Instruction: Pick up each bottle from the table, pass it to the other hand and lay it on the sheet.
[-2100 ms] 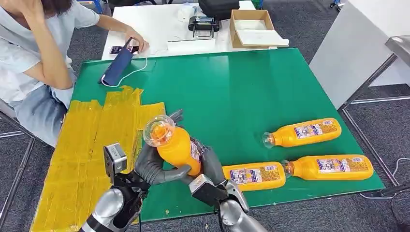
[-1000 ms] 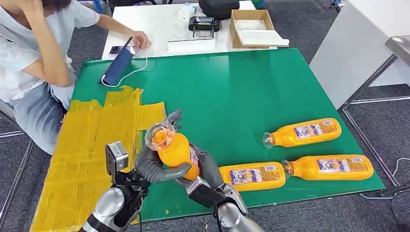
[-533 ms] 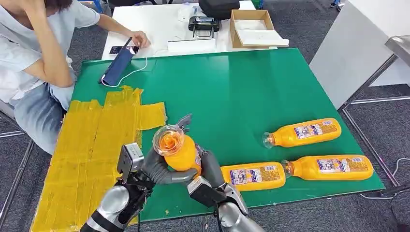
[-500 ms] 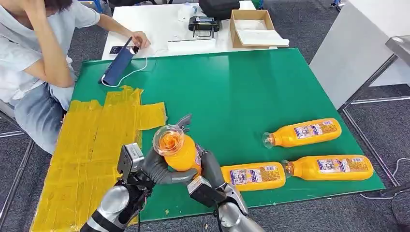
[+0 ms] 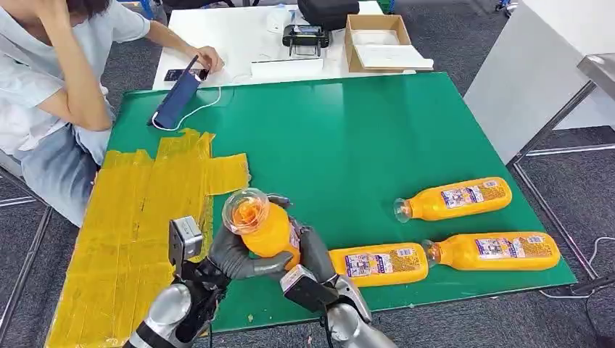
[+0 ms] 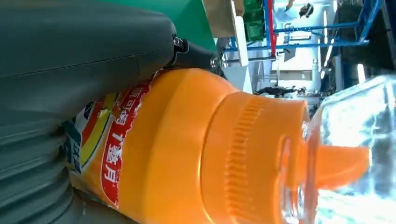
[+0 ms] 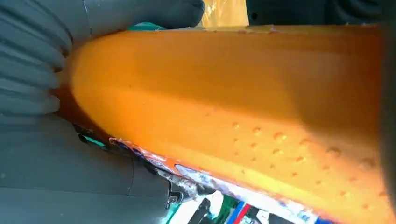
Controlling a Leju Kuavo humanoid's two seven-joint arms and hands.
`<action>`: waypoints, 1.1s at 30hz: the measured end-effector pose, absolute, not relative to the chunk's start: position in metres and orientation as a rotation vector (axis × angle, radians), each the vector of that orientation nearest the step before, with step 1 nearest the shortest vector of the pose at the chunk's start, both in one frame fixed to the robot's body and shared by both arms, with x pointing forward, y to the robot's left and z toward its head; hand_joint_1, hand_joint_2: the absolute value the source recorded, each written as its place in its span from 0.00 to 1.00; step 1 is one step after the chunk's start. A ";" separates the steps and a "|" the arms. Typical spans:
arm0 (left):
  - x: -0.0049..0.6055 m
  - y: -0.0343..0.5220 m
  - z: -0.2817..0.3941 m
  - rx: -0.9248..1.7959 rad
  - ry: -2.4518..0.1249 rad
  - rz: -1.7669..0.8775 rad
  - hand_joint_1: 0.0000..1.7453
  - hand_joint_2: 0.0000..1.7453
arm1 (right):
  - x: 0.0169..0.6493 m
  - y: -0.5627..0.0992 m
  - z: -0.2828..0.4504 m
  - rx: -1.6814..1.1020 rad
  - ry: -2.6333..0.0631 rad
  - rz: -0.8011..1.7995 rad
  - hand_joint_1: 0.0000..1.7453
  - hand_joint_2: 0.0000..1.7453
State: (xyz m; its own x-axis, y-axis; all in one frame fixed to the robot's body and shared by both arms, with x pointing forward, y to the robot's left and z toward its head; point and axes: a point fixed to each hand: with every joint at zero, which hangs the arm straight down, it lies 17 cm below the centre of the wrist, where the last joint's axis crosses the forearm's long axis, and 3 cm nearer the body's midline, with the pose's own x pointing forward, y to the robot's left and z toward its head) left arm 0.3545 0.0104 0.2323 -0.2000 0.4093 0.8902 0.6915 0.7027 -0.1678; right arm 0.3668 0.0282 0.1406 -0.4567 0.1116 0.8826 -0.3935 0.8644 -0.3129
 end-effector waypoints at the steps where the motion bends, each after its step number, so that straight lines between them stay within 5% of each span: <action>1: 0.354 0.012 0.232 -0.868 -1.827 -0.316 1.00 1.00 | 0.366 0.029 0.140 0.210 -1.964 0.591 1.00 1.00; 9: 0.349 0.016 0.230 -0.870 -1.822 -0.286 1.00 1.00 | 0.359 0.031 0.138 0.226 -1.959 0.590 1.00 1.00; 10: 0.348 0.016 0.229 -0.866 -1.821 -0.286 1.00 1.00 | 0.358 0.031 0.136 0.229 -1.956 0.586 0.42 1.00; 11: 0.347 0.016 0.228 -0.863 -1.820 -0.281 1.00 1.00 | 0.357 0.030 0.136 0.235 -1.952 0.575 0.00 1.00; 30: 0.356 0.033 0.241 -0.553 -2.006 -0.330 1.00 1.00 | 0.358 0.002 0.168 0.292 -1.988 0.381 0.00 1.00; 31: 0.360 0.039 0.241 -0.436 -2.049 -0.361 1.00 1.00 | 0.359 -0.003 0.172 0.306 -1.981 0.336 0.00 0.00; 32: 0.365 0.049 0.243 -0.317 -2.092 -0.378 1.00 1.00 | 0.359 -0.009 0.176 0.316 -1.977 0.300 0.00 0.00; 33: 0.370 0.059 0.246 -0.205 -2.129 -0.392 1.00 1.00 | 0.360 -0.016 0.181 0.316 -1.979 0.268 0.00 1.00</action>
State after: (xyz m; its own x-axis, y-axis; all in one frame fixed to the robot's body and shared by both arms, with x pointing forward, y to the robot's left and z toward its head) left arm 0.3701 0.0587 0.2459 -0.5533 -0.0034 0.8330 0.2935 0.9351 0.1987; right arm 0.3597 -0.0162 0.1813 -0.4007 -0.1003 0.9107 -0.3392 0.9396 -0.0458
